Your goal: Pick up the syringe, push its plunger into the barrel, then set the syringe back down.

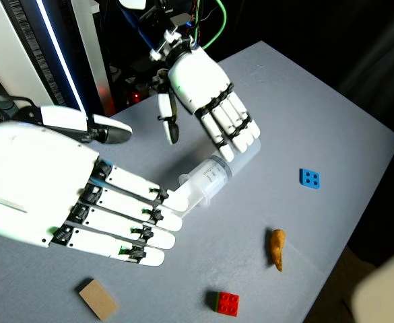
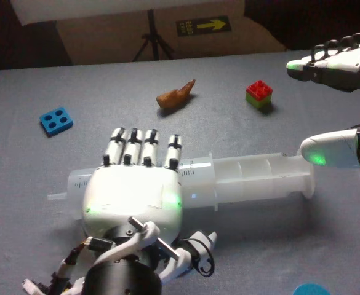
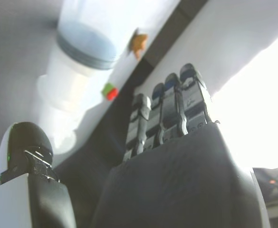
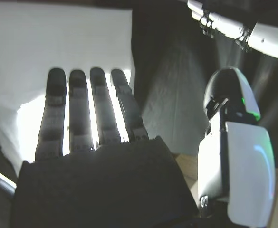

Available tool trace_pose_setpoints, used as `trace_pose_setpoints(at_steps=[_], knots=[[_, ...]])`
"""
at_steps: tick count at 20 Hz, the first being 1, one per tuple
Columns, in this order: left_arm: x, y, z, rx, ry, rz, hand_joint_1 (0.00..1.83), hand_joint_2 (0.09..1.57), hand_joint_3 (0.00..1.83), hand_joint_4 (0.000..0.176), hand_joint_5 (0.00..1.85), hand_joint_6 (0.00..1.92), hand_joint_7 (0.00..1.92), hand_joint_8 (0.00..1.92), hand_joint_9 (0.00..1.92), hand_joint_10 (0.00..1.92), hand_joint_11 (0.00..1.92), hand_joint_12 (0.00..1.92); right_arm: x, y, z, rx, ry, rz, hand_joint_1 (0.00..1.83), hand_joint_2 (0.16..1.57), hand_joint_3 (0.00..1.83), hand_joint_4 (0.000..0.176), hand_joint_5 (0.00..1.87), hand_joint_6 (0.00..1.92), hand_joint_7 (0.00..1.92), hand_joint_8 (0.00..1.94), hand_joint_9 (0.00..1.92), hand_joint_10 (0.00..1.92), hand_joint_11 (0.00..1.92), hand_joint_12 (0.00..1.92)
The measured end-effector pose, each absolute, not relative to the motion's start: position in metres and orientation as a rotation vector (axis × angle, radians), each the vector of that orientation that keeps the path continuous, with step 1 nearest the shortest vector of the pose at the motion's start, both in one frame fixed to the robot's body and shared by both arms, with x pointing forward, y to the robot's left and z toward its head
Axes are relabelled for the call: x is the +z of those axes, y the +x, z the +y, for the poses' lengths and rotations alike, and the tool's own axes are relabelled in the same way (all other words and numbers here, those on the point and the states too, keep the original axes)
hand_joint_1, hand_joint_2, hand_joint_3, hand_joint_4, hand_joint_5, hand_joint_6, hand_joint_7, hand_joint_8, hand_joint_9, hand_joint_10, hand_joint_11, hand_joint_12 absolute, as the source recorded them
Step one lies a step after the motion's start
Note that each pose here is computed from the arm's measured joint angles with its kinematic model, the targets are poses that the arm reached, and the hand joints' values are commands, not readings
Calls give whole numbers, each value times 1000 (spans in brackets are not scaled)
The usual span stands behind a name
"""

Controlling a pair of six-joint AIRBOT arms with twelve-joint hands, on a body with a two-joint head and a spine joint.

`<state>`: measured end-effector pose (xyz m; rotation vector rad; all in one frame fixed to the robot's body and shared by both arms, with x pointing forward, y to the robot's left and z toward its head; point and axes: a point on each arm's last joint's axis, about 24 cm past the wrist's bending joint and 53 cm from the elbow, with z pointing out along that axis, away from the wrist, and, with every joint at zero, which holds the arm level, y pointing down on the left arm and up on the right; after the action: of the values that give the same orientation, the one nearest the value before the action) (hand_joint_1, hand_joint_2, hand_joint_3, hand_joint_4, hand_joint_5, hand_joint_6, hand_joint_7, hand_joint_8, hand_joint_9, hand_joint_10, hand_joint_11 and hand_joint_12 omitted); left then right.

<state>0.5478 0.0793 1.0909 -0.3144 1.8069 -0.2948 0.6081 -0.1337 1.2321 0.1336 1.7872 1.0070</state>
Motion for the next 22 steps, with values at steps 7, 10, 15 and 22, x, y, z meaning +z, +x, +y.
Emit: trace_pose_setpoints(at_steps=[7,10,15,22], knots=[[1080,555,84,-267,-308,1810,471,1069,1,55,46,6,0,0,0,0,0,0,1236,608,-133,1014,135,1771,188,1007,0,0,149,1,156,1,153,3,0,482],[1075,558,87,-257,-305,1812,466,1071,1,61,51,6,0,0,0,0,0,0,1237,607,-132,1018,134,1768,177,1005,0,0,151,2,166,3,163,4,0,515],[1067,562,87,-246,-297,1819,480,1051,0,69,71,9,0,0,0,0,0,0,1237,607,-131,1021,135,1766,203,999,0,0,165,5,167,1,160,3,0,503],[1063,568,84,-247,-287,1813,483,1064,0,59,57,4,0,0,0,0,0,0,1238,607,-131,1025,138,1762,165,1008,1,0,146,0,150,1,139,1,0,441]])
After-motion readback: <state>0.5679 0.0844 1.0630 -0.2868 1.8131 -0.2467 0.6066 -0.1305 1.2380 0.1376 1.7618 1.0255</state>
